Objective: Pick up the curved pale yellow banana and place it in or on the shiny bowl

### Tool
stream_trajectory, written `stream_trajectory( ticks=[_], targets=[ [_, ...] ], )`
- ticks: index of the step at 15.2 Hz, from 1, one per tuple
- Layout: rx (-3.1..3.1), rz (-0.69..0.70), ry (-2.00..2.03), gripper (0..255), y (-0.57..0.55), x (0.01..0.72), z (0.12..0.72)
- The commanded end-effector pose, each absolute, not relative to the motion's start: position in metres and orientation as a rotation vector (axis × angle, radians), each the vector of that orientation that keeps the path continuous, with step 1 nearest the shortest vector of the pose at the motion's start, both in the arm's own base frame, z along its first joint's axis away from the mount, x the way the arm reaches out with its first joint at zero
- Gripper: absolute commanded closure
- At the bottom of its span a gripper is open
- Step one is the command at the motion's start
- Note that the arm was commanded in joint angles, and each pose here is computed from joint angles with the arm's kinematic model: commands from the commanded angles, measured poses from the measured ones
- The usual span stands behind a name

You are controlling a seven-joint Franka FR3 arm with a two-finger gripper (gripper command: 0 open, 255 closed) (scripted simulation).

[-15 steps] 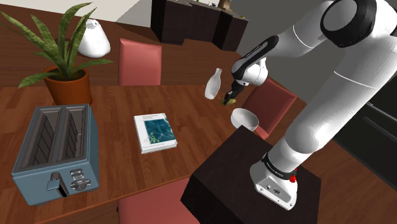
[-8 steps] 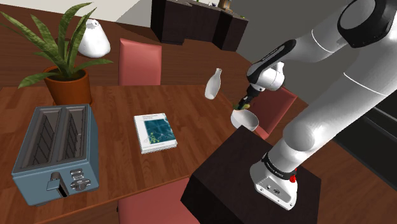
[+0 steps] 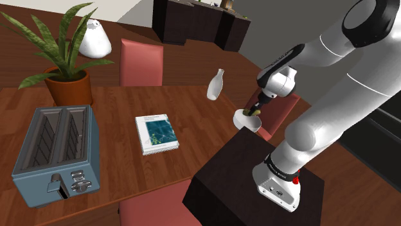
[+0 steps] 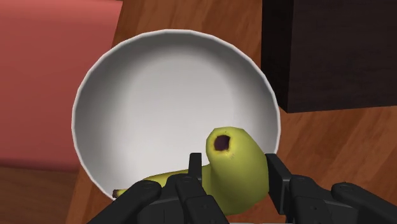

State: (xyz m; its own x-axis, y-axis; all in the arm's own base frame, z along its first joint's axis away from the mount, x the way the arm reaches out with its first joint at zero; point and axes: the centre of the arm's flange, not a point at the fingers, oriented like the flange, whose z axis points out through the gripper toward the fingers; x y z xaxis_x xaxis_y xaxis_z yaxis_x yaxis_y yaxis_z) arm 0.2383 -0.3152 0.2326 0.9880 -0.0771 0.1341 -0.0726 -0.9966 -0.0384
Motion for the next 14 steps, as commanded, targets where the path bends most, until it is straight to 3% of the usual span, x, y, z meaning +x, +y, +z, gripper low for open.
stream_trajectory(
  ticks=[1,14],
  targets=[
    [-3.099,-0.212,0.118,255,-0.316,0.237,0.222],
    [-3.099,-0.212,0.118,255,-0.316,0.237,0.175]
  ],
)
